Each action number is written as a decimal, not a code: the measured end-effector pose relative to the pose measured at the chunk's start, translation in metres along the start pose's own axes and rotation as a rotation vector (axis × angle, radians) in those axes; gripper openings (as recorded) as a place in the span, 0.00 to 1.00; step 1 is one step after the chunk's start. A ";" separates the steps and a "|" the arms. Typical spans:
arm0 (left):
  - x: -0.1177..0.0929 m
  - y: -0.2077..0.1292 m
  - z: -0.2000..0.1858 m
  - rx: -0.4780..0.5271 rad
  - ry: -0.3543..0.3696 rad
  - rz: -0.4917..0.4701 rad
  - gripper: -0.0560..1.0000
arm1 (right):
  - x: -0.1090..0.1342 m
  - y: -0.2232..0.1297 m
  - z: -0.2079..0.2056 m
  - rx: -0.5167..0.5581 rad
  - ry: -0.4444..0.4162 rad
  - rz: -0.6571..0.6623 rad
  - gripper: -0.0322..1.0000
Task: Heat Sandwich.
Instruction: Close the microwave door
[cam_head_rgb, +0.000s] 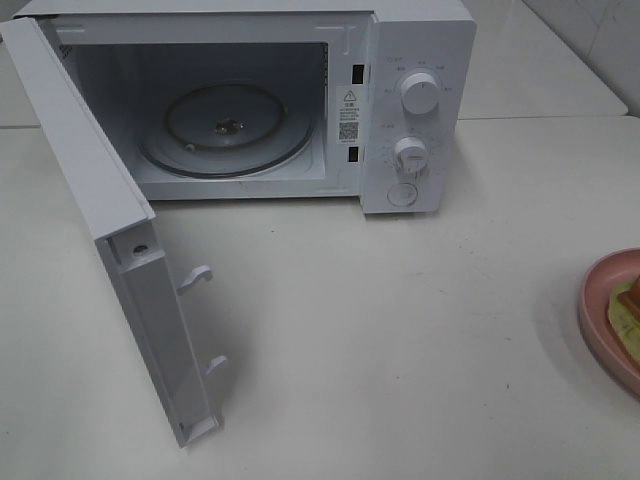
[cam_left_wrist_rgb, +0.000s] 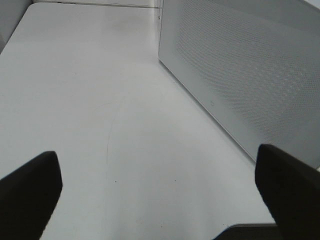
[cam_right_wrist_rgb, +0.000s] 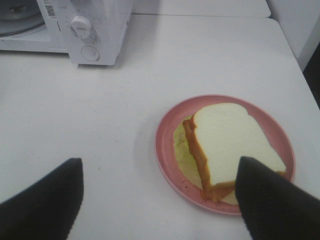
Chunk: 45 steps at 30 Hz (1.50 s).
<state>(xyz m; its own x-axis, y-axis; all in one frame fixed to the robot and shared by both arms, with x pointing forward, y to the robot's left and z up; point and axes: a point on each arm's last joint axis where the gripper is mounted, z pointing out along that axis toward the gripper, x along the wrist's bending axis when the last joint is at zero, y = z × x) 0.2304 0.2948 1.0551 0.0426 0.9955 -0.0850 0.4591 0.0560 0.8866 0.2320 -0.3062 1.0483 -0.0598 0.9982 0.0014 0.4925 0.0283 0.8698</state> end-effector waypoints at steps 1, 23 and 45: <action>-0.001 0.000 0.000 0.000 -0.007 -0.004 0.98 | 0.000 0.000 0.000 0.000 0.000 0.000 0.77; -0.003 0.023 0.016 0.057 -0.031 -0.033 0.87 | 0.000 0.000 0.000 0.000 0.000 0.000 0.77; 0.005 0.058 0.112 0.197 0.015 -0.043 0.05 | 0.000 0.000 0.000 0.000 0.000 0.000 0.77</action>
<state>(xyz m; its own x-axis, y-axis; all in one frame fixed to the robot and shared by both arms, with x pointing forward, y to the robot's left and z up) 0.3564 0.2944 1.0548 0.0063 0.9936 -0.1127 0.6249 0.0841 0.7762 0.2320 -0.3062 1.0483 -0.0598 0.9982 0.0014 0.4925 0.0283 0.8698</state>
